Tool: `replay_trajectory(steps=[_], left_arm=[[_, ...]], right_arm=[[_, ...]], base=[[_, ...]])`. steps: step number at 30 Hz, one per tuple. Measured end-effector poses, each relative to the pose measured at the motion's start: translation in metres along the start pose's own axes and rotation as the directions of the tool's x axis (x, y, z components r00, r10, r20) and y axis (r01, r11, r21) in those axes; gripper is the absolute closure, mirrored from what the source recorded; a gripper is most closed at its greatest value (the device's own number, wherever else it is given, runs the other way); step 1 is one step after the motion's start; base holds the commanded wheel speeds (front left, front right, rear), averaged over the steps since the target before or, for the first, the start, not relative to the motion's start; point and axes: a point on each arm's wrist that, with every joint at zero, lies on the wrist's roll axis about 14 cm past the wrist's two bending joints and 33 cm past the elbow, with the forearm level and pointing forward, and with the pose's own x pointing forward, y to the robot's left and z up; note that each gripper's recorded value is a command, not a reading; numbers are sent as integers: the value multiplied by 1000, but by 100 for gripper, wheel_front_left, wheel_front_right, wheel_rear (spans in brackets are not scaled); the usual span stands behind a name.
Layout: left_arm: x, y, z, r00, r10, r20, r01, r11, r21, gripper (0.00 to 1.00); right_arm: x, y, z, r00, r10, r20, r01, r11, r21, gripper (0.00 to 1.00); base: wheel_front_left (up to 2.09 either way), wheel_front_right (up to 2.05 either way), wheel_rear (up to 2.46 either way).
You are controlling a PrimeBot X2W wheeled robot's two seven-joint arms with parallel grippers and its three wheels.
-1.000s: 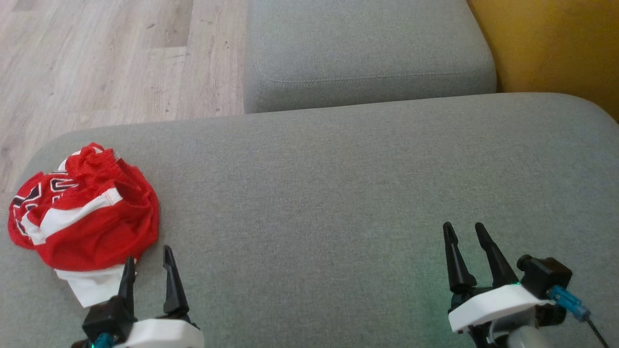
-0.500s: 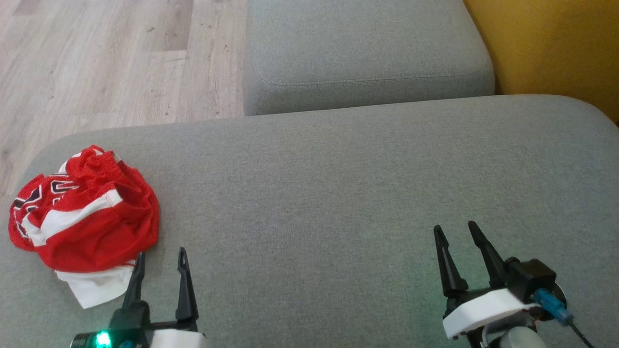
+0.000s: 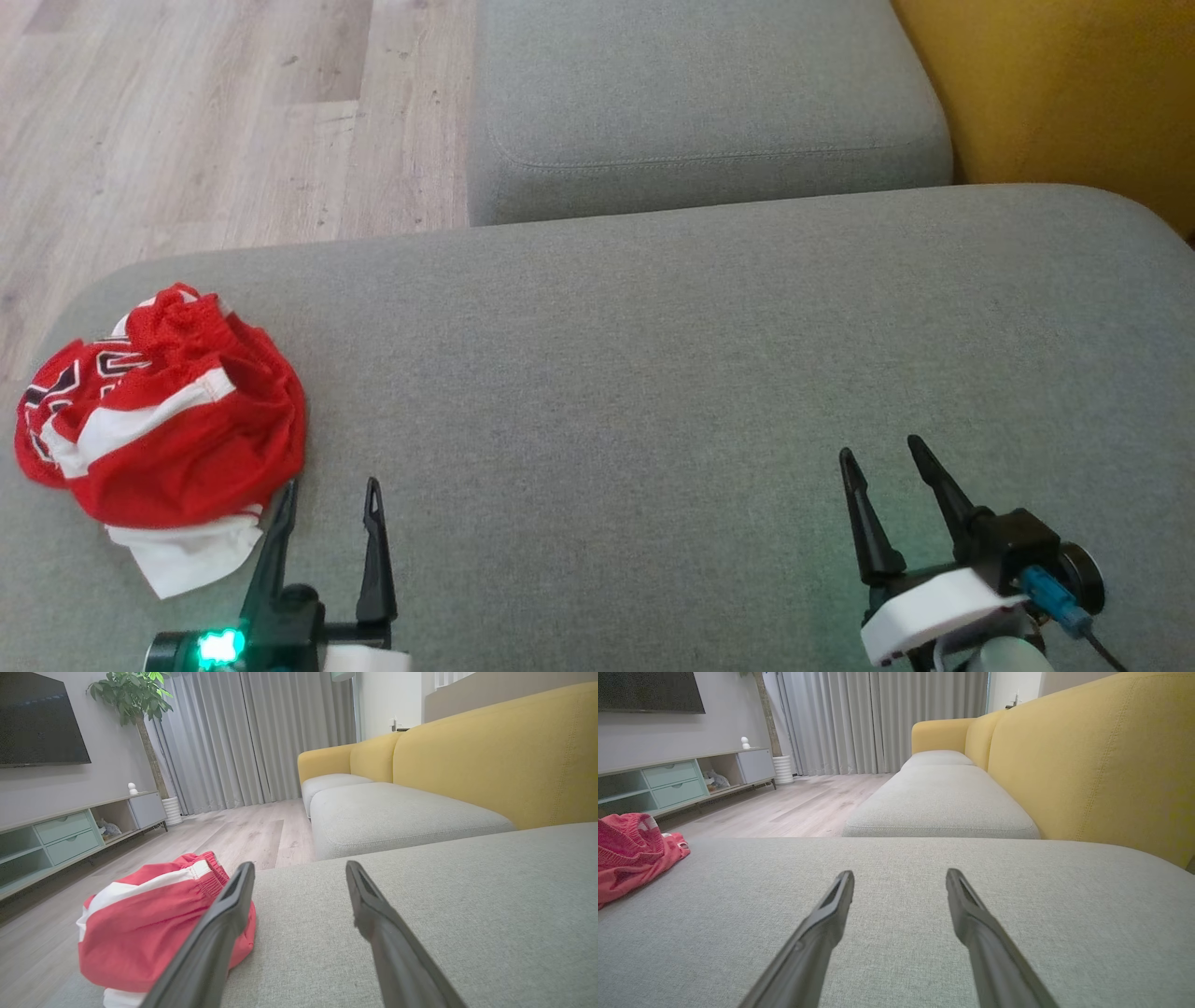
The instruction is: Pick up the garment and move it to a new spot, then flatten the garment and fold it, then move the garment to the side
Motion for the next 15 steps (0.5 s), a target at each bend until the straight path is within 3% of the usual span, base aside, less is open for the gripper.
replay_trajectory(steps=[15], left_arm=[[-1, 6, -2, 1000, 20, -8, -20, 1000, -1, 0]], right_arm=[[1, -1, 0, 1000, -1, -2, 1, 1000, -2, 0]], base=[[0, 0, 0]])
